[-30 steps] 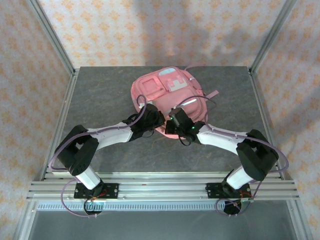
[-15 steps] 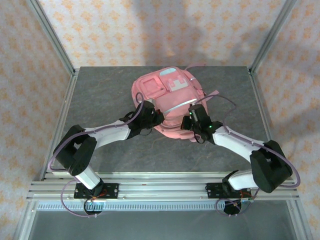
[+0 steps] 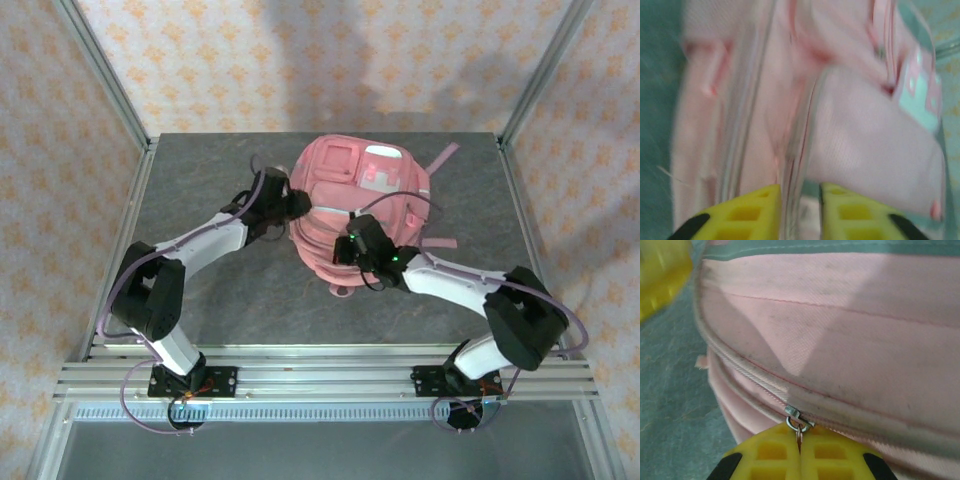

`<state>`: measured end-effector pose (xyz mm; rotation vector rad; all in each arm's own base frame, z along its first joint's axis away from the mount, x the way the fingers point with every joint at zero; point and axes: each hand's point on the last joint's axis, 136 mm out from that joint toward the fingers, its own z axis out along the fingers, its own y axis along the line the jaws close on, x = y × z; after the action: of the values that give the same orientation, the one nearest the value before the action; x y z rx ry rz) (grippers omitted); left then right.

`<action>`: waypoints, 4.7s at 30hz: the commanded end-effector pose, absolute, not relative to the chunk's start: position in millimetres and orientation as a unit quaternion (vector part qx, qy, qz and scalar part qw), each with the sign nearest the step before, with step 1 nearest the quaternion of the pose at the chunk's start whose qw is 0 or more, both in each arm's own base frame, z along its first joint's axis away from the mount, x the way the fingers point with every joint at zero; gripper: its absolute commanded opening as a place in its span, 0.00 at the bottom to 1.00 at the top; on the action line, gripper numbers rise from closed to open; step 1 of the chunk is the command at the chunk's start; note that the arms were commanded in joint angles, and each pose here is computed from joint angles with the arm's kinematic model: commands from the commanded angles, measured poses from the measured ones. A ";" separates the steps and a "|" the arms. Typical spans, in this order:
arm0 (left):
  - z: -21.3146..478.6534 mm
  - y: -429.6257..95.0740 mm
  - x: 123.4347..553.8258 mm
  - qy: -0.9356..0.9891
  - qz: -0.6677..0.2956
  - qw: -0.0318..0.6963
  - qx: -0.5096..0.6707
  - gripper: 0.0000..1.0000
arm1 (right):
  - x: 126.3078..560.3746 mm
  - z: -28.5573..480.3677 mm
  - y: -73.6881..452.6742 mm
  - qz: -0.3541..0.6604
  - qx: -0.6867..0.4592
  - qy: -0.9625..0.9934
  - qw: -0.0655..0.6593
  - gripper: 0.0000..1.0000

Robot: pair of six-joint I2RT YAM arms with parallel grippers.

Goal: Pack the student bag

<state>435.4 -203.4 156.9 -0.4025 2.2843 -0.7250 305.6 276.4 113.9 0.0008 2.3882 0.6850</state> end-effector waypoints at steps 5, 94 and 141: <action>185.6 -173.9 421.4 0.852 -0.279 0.399 -0.190 0.46 | 307.8 114.8 306.5 0.292 -0.005 0.909 0.296 0.00; 97.3 -243.1 383.1 0.880 -0.280 0.331 -0.196 0.00 | 315.5 100.7 275.3 0.239 -0.007 0.923 0.300 0.00; 216.1 -102.0 428.1 0.853 -0.141 0.461 -0.200 0.77 | 339.5 144.9 159.9 0.174 0.144 0.901 0.370 0.99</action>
<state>438.9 -120.8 193.2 -0.4935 2.1427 -0.4375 325.0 162.8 113.7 0.3501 2.4116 0.4505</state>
